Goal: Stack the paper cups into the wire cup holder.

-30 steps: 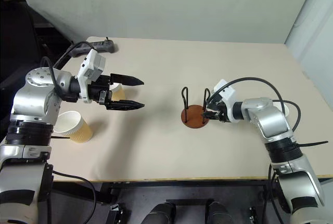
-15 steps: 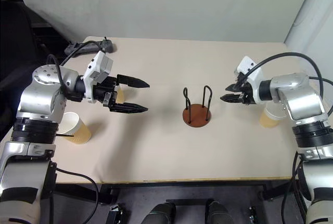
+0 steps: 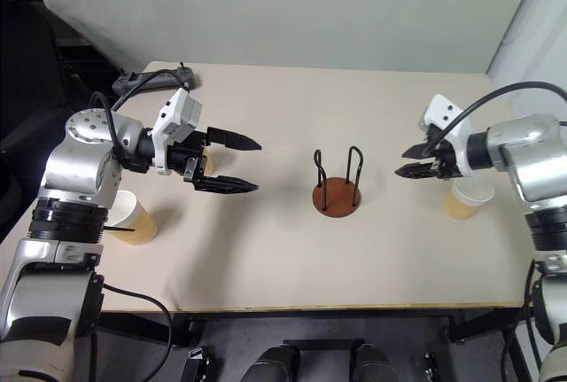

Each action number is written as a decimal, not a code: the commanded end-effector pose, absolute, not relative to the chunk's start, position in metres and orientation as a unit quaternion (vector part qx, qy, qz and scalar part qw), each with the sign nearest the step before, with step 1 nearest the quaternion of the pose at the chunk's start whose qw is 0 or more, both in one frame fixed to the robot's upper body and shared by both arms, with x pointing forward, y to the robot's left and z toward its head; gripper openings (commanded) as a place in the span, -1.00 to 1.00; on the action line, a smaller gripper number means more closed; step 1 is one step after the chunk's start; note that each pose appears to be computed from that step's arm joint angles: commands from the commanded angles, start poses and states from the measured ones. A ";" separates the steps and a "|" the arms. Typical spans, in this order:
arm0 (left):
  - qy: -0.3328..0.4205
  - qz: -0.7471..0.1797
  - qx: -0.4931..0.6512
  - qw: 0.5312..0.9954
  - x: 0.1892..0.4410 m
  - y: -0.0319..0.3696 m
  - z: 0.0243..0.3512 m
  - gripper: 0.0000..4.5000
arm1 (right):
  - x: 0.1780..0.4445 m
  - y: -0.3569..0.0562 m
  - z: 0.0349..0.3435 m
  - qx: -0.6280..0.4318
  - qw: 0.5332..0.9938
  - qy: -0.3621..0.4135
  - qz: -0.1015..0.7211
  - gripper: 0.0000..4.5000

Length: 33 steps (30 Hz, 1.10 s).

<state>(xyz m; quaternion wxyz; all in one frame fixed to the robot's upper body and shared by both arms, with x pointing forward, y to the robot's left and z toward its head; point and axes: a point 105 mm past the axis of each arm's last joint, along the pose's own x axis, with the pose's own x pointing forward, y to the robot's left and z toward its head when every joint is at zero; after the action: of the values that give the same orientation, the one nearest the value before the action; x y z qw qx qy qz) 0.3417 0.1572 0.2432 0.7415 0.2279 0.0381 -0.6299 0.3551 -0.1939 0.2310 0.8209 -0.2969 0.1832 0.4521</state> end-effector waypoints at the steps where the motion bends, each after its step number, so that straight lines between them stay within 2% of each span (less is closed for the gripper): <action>1: 0.018 -0.627 0.246 0.739 0.341 0.156 0.257 1.00 | 0.345 -0.199 0.247 -0.314 0.811 0.174 0.461 -0.11; 9: 0.016 -0.628 0.247 0.737 0.342 0.152 0.256 1.00 | 0.335 -0.213 0.237 -0.331 0.800 0.207 0.456 -0.11; 16: 0.012 -0.630 0.248 0.736 0.343 0.150 0.257 1.00 | 0.346 -0.245 0.218 -0.388 0.794 0.242 0.401 -0.11; 25: -0.049 -0.628 0.220 0.745 0.348 0.137 0.271 1.00 | 0.349 -0.258 0.210 -0.396 0.790 0.255 0.393 -0.11; 33: -0.052 -0.652 0.206 0.728 0.341 0.125 0.265 1.00 | 0.344 -0.273 0.200 -0.411 0.779 0.278 0.383 -0.11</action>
<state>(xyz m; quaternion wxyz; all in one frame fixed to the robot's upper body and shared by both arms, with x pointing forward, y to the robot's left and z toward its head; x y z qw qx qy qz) 0.3456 0.1267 0.2551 0.7344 0.1982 -0.0317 -0.6483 0.3466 -0.2645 0.1888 0.7794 -0.3946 0.2815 0.3970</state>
